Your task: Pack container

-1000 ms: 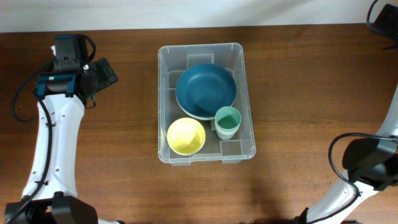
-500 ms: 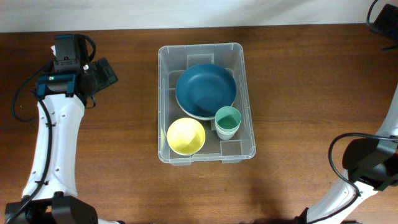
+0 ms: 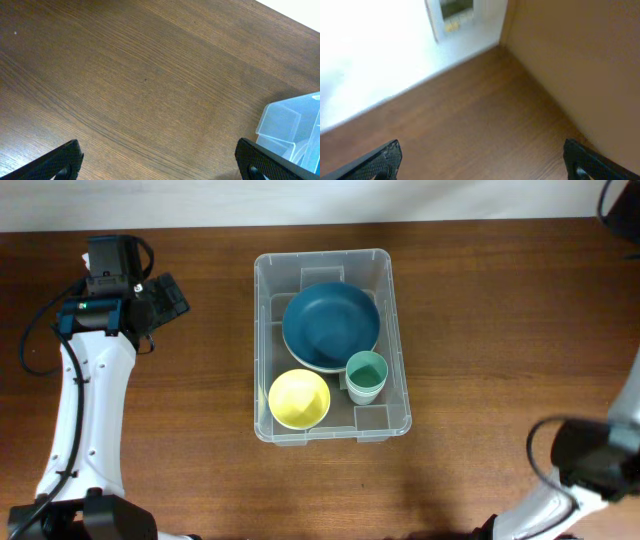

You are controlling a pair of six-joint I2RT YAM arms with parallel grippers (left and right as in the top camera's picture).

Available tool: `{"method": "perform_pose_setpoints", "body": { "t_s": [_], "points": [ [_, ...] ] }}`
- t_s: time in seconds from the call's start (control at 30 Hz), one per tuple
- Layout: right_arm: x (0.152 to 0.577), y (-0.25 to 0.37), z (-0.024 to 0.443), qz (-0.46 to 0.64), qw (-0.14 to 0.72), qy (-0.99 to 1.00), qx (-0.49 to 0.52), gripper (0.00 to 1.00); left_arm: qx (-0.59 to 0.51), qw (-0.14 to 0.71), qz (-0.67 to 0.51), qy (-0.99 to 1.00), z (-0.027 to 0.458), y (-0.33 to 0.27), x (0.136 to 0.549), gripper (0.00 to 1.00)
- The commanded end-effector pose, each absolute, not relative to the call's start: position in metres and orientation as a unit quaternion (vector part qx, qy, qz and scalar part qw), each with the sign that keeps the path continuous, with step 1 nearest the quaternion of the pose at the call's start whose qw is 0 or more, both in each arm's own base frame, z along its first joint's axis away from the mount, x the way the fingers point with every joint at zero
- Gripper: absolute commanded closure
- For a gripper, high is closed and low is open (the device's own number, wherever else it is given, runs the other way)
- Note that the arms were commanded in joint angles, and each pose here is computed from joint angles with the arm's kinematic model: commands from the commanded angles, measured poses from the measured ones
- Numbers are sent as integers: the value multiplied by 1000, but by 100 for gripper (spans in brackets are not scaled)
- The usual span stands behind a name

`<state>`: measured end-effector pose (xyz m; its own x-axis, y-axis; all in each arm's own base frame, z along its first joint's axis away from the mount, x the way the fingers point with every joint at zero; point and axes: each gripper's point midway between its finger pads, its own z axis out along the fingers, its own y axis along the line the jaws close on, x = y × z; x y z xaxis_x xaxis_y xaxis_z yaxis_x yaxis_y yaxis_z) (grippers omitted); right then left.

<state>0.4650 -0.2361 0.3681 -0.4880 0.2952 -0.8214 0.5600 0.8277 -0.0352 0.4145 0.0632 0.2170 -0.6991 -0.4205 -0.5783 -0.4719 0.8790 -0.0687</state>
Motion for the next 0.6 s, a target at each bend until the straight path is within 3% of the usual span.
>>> {"method": "perform_pose_setpoints", "body": {
  "t_s": [0.0, 0.13, 0.27, 0.57],
  "points": [
    [399, -194, 493, -147, 561, 781, 231, 1, -244, 306, 46, 919, 219, 66, 414, 1],
    [346, -164, 547, -150, 615, 742, 220, 1, -244, 306, 46, 919, 219, 66, 414, 1],
    [292, -143, 570, -152, 642, 719, 217, 1, -244, 306, 46, 919, 219, 66, 414, 1],
    [207, -104, 522, -141, 654, 713, 208, 1, -244, 306, 46, 919, 219, 66, 414, 0]
  ]
}}
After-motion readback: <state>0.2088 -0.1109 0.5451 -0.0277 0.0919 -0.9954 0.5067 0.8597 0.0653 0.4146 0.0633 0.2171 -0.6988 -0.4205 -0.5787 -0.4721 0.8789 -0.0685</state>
